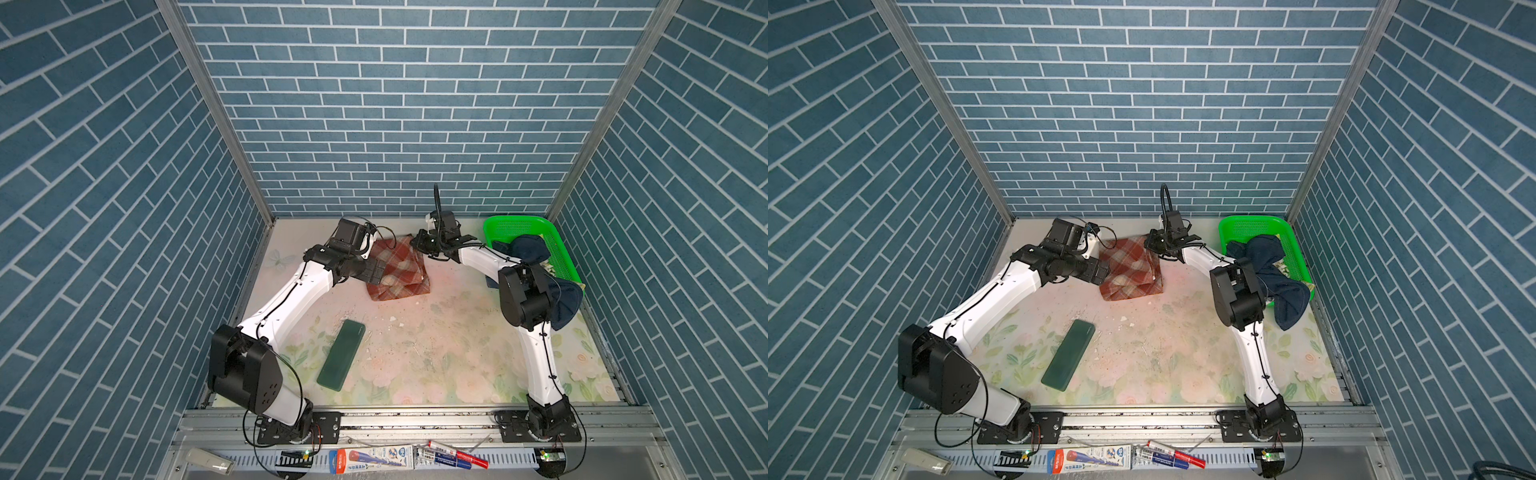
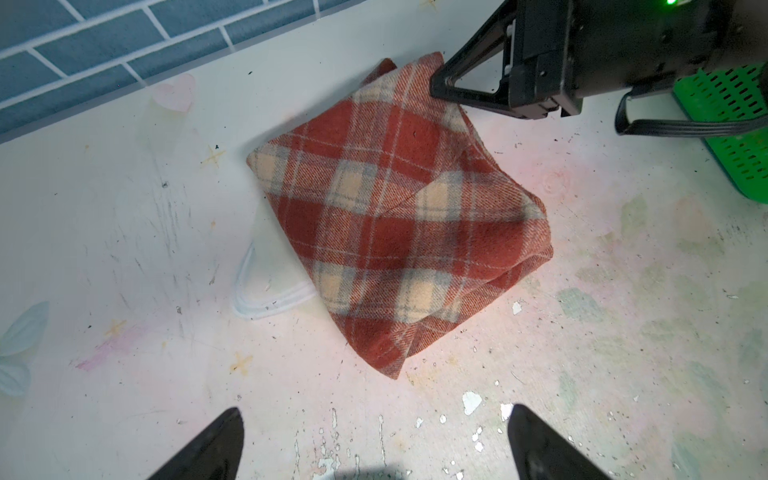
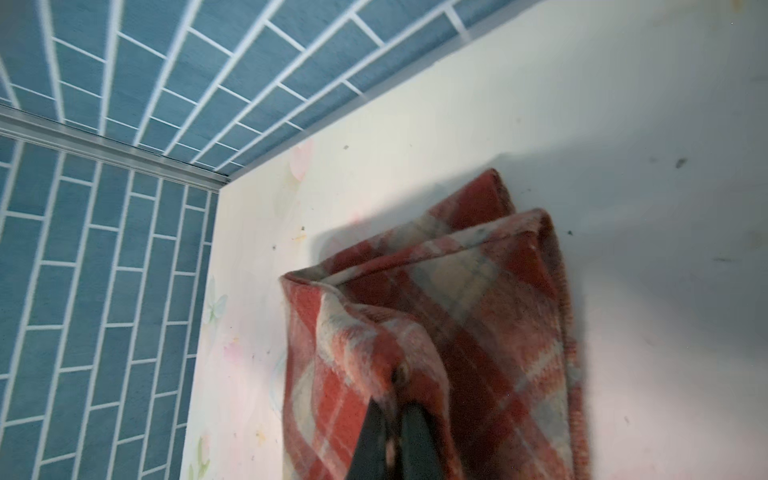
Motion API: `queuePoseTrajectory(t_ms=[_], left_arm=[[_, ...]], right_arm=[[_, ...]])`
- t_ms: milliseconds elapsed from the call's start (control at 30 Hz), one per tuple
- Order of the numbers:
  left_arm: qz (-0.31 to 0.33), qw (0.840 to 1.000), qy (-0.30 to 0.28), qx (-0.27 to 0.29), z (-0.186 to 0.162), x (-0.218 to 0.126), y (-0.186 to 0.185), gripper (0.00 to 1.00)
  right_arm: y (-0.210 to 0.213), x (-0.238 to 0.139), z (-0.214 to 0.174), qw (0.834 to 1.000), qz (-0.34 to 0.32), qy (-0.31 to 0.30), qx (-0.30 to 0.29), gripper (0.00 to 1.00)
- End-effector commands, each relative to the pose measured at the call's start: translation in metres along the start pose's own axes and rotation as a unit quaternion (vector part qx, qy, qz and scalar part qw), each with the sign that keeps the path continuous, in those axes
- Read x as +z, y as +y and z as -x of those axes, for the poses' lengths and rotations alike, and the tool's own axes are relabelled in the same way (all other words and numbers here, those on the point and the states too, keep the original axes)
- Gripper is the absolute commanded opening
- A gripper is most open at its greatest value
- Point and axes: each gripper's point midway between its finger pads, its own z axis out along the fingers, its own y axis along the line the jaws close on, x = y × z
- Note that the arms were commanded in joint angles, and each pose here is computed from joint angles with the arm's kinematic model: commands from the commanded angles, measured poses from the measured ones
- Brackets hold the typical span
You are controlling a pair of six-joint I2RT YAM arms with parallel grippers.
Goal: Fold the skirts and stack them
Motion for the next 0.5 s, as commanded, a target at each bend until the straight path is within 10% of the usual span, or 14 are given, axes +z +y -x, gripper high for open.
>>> queuePoseTrajectory(t_ms=[0,167,467], left_arm=[[-0.006,1.0,0.0,-0.012,-0.002,0.005,0.0,1.0],[-0.013,0.999,0.003,-0.05,0.007,0.012,-0.003,1.0],[-0.024,0.993,0.01,-0.119,0.044,0.05,-0.011,1.0]], right_arm=[[-0.003,-0.002,0.011,1.0,0.0,-0.004,-0.005,0.14],[-0.004,-0.031,0.027,0.999,-0.008,-0.032,-0.018,0.48],[-0.011,-0.097,0.006,0.992,-0.012,-0.091,-0.089,0.53]])
